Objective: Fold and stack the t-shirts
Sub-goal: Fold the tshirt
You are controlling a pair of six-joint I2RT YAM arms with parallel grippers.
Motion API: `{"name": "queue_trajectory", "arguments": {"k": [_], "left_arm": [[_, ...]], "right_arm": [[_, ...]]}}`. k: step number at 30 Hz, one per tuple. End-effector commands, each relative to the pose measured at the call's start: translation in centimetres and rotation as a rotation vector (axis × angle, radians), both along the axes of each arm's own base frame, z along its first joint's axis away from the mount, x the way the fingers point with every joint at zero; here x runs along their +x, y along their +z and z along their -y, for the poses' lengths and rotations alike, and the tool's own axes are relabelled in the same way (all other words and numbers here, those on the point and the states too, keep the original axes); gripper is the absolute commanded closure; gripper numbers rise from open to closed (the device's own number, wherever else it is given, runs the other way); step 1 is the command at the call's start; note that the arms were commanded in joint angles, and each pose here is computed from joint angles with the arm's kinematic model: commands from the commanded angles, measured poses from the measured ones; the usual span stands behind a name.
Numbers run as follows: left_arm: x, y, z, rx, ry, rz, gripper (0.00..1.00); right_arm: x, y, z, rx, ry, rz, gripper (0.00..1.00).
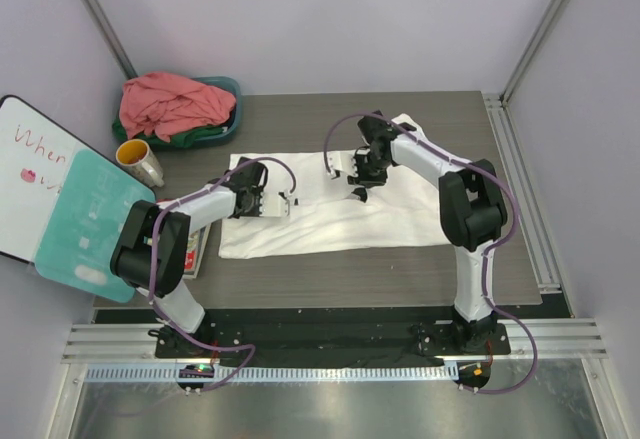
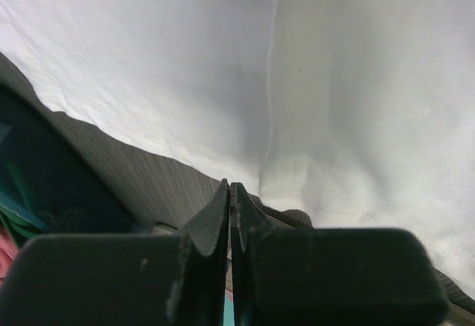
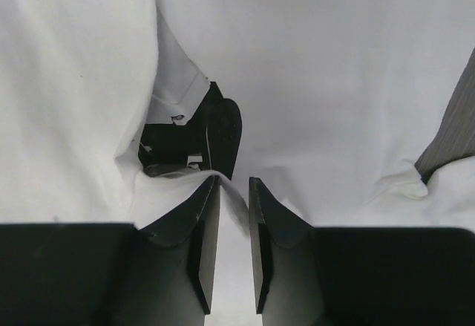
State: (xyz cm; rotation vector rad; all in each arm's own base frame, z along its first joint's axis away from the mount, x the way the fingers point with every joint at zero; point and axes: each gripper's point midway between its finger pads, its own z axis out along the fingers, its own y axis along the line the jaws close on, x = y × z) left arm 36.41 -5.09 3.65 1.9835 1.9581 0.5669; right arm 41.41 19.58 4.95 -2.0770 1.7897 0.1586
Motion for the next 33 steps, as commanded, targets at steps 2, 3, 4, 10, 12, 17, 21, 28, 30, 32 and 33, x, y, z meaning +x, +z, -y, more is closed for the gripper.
{"name": "queue_trajectory", "arguments": {"k": [2,3,4,10,12,17,21,28,30,32,33], "left_arm": [[0.4,0.8,0.5,-0.016,-0.002,0.020,1.00],[0.4,0.8,0.5,-0.017,-0.004,0.020,1.00],[0.4,0.8,0.6,-0.017,-0.004,0.020,1.00],[0.6,0.8,0.6,-0.015,-0.010,0.019,1.00],[0.7,0.9,0.7,-0.016,-0.010,0.022,1.00],[1.2,2.2,1.0,-0.041,-0.013,0.067,1.00],[0.8,2.7,1.1,-0.052,-0.029,0.077,1.00],[2.1,2.4,0.8,-0.038,-0.064,0.098,0.71],[4.2,3.6,0.6,-0.076,-0.027,0.138,0.50],[7.3,4.8,0.1,-0.135,0.058,0.183,0.40],[8.5,5.1,-0.1,-0.157,0.093,0.205,0.37]], "right_arm": [[2.5,2.3,-1.2,0.013,0.011,0.134,0.67],[2.7,2.3,-1.2,0.012,-0.003,0.148,0.66],[4.0,2.9,-1.7,0.035,-0.020,0.212,0.66],[6.5,4.0,-1.9,0.064,-0.092,0.383,0.64],[7.2,4.5,-1.6,0.054,-0.129,0.419,0.64],[9.1,7.3,-0.2,0.103,-0.296,0.489,0.68],[10.0,10.6,1.1,0.186,-0.405,0.534,0.66],[13.3,8.4,9.7,0.130,-0.737,0.472,0.59],[14.7,7.0,11.1,0.168,-0.856,0.377,0.58],[16.8,6.9,13.2,0.240,-0.977,0.341,0.58],[17.3,6.9,13.2,0.278,-0.989,0.323,0.57]]}}
